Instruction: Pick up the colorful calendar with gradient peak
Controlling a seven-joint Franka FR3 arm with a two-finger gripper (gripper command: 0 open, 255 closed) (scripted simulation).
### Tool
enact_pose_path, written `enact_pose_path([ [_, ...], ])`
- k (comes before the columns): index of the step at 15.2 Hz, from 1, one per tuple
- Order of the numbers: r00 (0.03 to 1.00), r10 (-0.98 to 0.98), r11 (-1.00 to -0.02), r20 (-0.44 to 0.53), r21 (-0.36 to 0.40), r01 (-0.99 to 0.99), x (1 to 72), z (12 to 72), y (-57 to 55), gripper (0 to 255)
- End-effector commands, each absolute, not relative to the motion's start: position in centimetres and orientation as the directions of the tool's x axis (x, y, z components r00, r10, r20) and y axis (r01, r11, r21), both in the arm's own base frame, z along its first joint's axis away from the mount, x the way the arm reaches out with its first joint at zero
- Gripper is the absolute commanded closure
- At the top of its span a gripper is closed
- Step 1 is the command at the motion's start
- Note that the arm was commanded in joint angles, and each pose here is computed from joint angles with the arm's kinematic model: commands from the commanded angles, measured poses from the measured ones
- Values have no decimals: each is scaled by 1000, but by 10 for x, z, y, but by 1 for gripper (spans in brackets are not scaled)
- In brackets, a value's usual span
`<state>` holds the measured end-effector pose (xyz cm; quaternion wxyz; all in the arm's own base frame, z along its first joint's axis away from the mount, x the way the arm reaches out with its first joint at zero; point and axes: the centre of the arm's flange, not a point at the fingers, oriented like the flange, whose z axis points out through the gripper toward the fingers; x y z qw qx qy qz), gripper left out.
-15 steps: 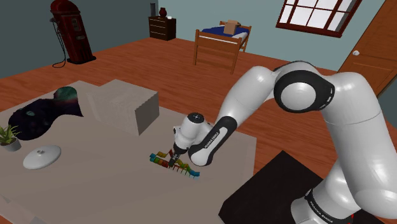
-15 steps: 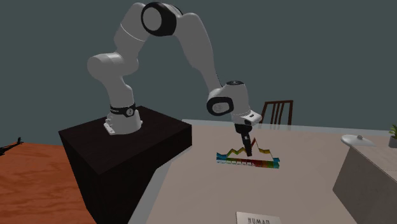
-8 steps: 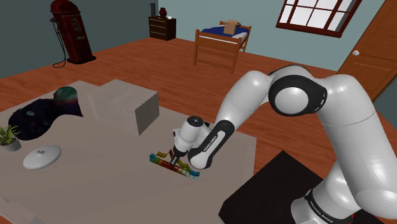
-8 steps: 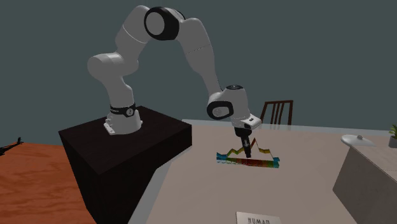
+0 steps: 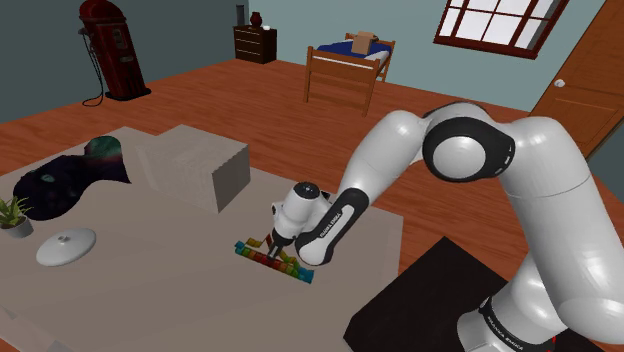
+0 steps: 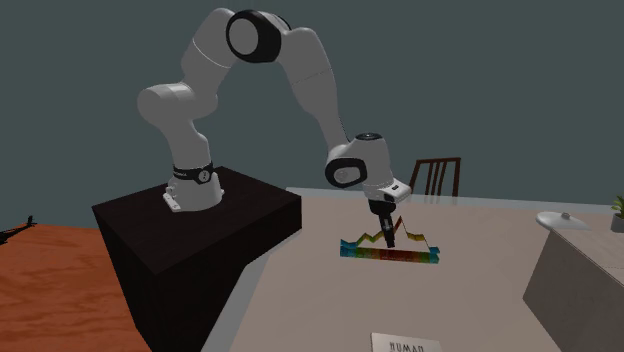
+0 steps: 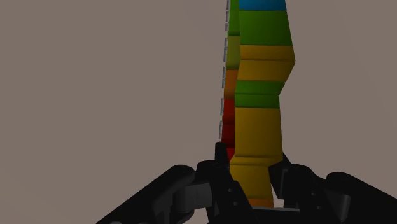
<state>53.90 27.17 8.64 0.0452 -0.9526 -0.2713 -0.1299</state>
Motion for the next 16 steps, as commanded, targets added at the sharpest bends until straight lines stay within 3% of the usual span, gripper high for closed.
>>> enact_pose_path([
  [1, 819, 505, -849, 272, -16, 529, 539, 94, 271, 255],
  [16, 819, 505, -849, 272, -16, 529, 539, 164, 271, 255],
])
